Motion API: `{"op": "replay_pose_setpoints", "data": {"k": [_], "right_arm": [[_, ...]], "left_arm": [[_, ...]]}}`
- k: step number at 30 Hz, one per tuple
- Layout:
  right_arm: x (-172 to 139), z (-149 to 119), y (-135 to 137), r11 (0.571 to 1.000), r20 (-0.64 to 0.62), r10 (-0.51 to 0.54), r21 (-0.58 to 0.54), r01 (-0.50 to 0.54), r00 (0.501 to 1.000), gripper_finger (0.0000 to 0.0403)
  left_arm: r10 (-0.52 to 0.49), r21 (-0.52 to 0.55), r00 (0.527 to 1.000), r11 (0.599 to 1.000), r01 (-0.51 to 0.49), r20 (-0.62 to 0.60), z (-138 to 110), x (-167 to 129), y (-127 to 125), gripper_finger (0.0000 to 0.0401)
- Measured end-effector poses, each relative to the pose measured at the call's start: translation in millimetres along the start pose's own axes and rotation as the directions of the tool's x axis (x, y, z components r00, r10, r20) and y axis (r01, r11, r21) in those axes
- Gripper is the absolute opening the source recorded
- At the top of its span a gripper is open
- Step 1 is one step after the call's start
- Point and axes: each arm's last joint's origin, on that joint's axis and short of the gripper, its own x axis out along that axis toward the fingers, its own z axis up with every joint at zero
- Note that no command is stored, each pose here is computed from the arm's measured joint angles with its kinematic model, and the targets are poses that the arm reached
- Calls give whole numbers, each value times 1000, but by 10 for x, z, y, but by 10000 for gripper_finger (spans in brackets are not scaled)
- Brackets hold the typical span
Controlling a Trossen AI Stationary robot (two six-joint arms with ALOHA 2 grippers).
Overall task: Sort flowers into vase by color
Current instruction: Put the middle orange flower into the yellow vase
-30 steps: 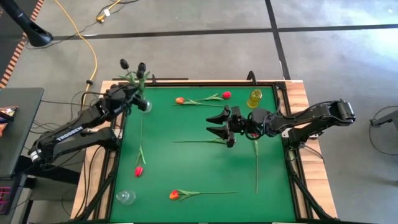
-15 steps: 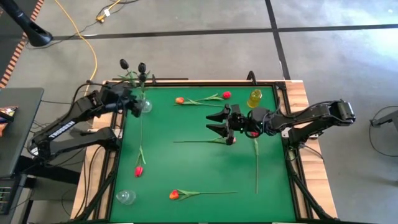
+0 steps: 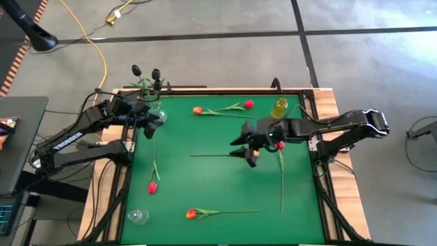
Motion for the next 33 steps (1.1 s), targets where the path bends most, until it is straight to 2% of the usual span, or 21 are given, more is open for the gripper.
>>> {"op": "replay_pose_setpoints", "data": {"k": [2,9,13,18,23,27,33], "right_arm": [[8,3,5,1000,-41,-16,3,16,999,244],[84,-33,-2,1000,-67,-24,2,24,997,244],[130,-47,-12,1000,-76,-28,2,28,997,244],[198,-97,-39,999,-111,-42,4,43,993,244],[252,-112,-50,999,-116,-43,-3,43,992,244],[260,-109,-73,999,-119,-49,0,49,992,244],[258,-93,-104,998,-112,-56,6,57,992,244]], "left_arm": [[16,2,1000,1000,-16,5,1,1,1,165],[24,4,1000,1000,-24,6,1,1,3,165],[-39,-28,998,999,38,-42,-36,1,-12,165],[-151,-22,978,989,149,-145,-125,-1,-86,165],[-213,-13,958,977,214,-194,-171,4,-199,165],[-244,-6,938,968,250,-245,-205,34,-295,165],[-229,-15,912,971,239,-340,-283,88,-413,165]]}}
